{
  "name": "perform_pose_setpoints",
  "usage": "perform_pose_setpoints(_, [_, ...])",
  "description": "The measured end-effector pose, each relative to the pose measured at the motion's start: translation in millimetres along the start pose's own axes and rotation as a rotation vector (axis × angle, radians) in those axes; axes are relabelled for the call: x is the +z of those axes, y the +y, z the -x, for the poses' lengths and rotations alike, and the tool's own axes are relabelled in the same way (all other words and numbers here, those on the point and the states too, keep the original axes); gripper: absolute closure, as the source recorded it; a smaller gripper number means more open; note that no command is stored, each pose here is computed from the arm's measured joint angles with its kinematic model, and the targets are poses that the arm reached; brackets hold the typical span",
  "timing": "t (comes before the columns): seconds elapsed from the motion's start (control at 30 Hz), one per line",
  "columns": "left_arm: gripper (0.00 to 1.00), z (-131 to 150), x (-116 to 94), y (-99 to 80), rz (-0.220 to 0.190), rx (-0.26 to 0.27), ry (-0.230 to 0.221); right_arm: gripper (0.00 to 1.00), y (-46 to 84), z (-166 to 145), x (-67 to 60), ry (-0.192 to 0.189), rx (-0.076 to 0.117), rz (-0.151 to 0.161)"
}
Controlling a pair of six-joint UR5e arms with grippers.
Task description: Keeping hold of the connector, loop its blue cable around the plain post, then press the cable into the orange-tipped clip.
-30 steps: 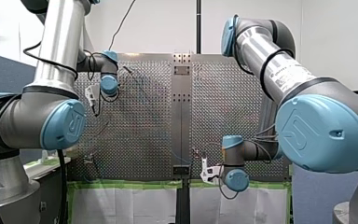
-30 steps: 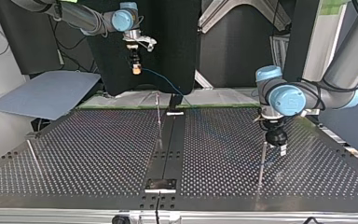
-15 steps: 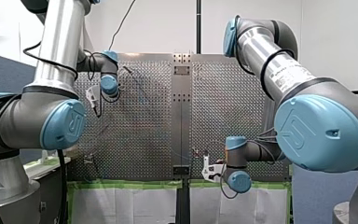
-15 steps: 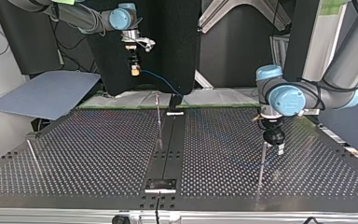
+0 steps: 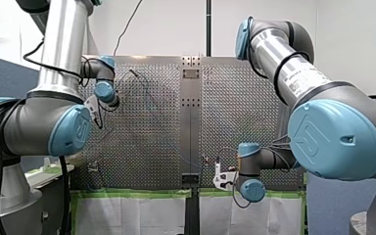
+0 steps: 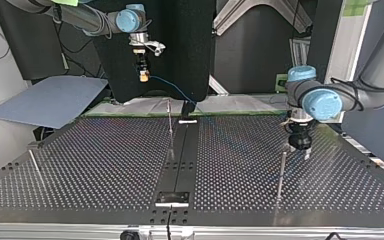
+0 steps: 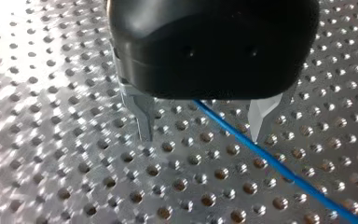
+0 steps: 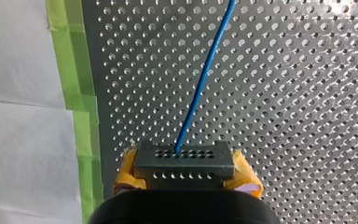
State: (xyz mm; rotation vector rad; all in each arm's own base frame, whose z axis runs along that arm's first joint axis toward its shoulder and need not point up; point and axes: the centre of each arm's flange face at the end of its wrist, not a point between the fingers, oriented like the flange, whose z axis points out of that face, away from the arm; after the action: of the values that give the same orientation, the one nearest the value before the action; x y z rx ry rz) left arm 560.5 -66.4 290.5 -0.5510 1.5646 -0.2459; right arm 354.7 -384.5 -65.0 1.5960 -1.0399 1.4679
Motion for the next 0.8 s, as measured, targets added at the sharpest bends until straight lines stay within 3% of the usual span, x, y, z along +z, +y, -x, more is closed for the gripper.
perform_pose_setpoints(0.3, [0.00,9.5,2.3,7.2,-0.006,-0.095,-0.018,1.00,-0.4,-0.6,0.9,0.004,0.005,-0.006])
perform_pose_setpoints(0.53, [0.00,1.6,-1.6,21.9,0.007,-0.159,-0.022,1.00,-0.9,-0.9,1.3,0.007,0.007,-0.011])
perform_pose_setpoints(0.8, [0.00,-1.5,-5.6,15.5,-0.041,-0.238,-0.009,1.00,-1.3,-1.2,1.9,0.009,0.007,-0.014])
